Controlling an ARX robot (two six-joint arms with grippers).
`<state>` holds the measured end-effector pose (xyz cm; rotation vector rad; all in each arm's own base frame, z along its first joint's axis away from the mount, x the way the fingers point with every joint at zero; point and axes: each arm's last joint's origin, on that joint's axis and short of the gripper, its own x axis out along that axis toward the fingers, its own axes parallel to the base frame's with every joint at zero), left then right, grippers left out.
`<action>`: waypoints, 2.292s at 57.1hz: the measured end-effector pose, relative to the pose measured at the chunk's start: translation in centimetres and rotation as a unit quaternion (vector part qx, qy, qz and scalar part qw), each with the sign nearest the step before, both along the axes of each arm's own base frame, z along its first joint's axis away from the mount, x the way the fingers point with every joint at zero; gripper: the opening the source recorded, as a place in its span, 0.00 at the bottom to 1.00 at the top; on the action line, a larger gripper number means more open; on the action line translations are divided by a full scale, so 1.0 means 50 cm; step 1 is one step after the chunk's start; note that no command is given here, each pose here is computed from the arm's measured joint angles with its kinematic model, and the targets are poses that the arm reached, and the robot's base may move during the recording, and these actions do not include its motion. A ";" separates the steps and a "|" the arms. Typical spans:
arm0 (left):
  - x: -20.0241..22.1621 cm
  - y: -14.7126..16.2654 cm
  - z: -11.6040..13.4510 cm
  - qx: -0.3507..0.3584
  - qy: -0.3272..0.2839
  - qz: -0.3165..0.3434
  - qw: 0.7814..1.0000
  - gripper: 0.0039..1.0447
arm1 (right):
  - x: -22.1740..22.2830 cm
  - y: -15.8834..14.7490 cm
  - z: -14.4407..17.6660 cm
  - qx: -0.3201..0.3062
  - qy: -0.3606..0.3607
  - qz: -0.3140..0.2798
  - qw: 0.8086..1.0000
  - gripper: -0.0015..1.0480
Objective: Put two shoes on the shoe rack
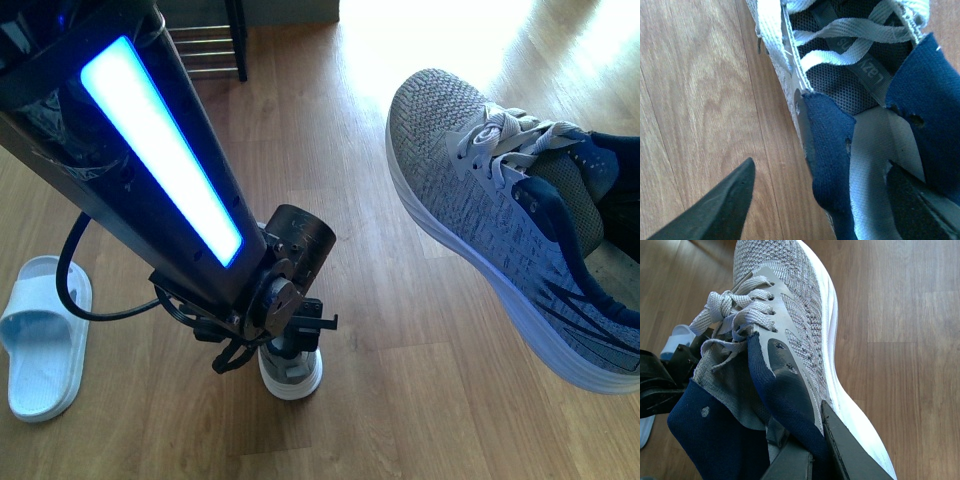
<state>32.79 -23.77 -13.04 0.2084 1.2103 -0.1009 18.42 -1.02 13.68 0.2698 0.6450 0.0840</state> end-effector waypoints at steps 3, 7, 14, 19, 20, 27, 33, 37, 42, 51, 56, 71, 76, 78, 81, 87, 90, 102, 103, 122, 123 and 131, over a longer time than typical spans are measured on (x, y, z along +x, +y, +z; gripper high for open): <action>-0.001 0.000 -0.003 0.003 0.000 0.002 1.000 0.60 | 0.000 0.000 0.000 0.000 0.000 0.000 1.000 0.01; -0.002 0.000 -0.006 0.004 0.001 0.001 1.000 0.52 | 0.000 0.000 0.000 0.000 0.000 0.000 1.000 0.01; -0.004 0.004 -0.010 0.015 -0.003 0.005 1.000 0.33 | 0.000 0.000 0.000 0.000 0.000 0.000 1.000 0.01; -0.006 0.006 -0.012 0.015 -0.004 0.006 1.000 0.23 | 0.000 0.000 0.000 0.000 0.000 0.000 1.000 0.01; -0.007 0.007 -0.012 0.016 -0.004 0.006 1.000 0.19 | 0.000 0.000 0.000 0.000 0.000 0.000 1.000 0.01; -0.014 0.015 -0.014 0.021 -0.010 0.014 1.000 0.01 | 0.000 0.000 0.000 0.000 0.000 0.000 1.000 0.01; -0.018 0.029 -0.010 0.027 -0.015 0.023 0.999 0.01 | 0.000 0.000 0.000 0.000 0.000 0.000 1.000 0.01; -0.024 0.044 -0.001 0.031 -0.029 0.037 0.998 0.01 | 0.000 0.000 0.000 0.000 0.000 0.000 1.000 0.01; -0.028 0.063 0.029 0.029 -0.047 0.053 0.997 0.01 | 0.000 0.000 0.000 0.000 0.000 0.000 1.000 0.01; -0.031 0.093 0.112 0.015 -0.088 0.090 0.992 0.01 | 0.000 0.000 0.000 0.000 0.000 0.000 1.000 0.01; -0.035 0.109 0.155 0.002 -0.106 0.110 0.988 0.01 | 0.000 0.000 0.000 0.000 0.000 0.000 1.000 0.01; -0.090 0.168 0.324 -0.046 -0.190 0.155 0.968 0.01 | 0.000 0.000 0.000 0.000 0.000 0.000 1.000 0.01; -0.113 0.183 0.379 -0.052 -0.217 0.157 0.962 0.01 | 0.000 0.000 0.000 0.000 0.000 0.000 1.000 0.01; -0.122 0.189 0.399 -0.055 -0.226 0.158 0.960 0.01 | 0.000 0.000 0.000 0.000 0.000 0.000 1.000 0.01; -0.135 0.197 0.423 -0.058 -0.238 0.158 0.956 0.01 | 0.000 0.000 0.000 0.000 0.000 0.000 1.000 0.01; -0.179 0.223 0.486 -0.057 -0.271 0.160 0.947 0.01 | 0.000 0.000 0.000 0.000 0.000 0.000 1.000 0.01; -0.201 0.234 0.515 -0.057 -0.287 0.162 0.942 0.01 | 0.000 0.000 0.000 0.000 0.000 0.000 1.000 0.01; -0.275 0.270 0.607 -0.062 -0.339 0.175 0.922 0.01 | 0.000 0.000 0.000 0.000 0.000 0.000 1.000 0.01; -0.283 0.273 0.617 -0.063 -0.344 0.176 0.920 0.01 | 0.000 0.000 0.000 0.000 0.000 0.000 1.000 0.01; -0.325 0.286 0.663 -0.093 -0.366 0.173 0.910 0.01 | 0.000 0.000 0.000 0.000 0.000 0.000 1.000 0.01; -0.325 0.286 0.663 -0.093 -0.366 0.173 0.910 0.01 | 0.000 0.000 0.000 0.000 0.000 0.000 1.000 0.01; -0.325 0.285 0.663 -0.092 -0.367 0.173 0.910 0.01 | 0.000 0.000 0.000 0.000 0.000 0.000 1.000 0.01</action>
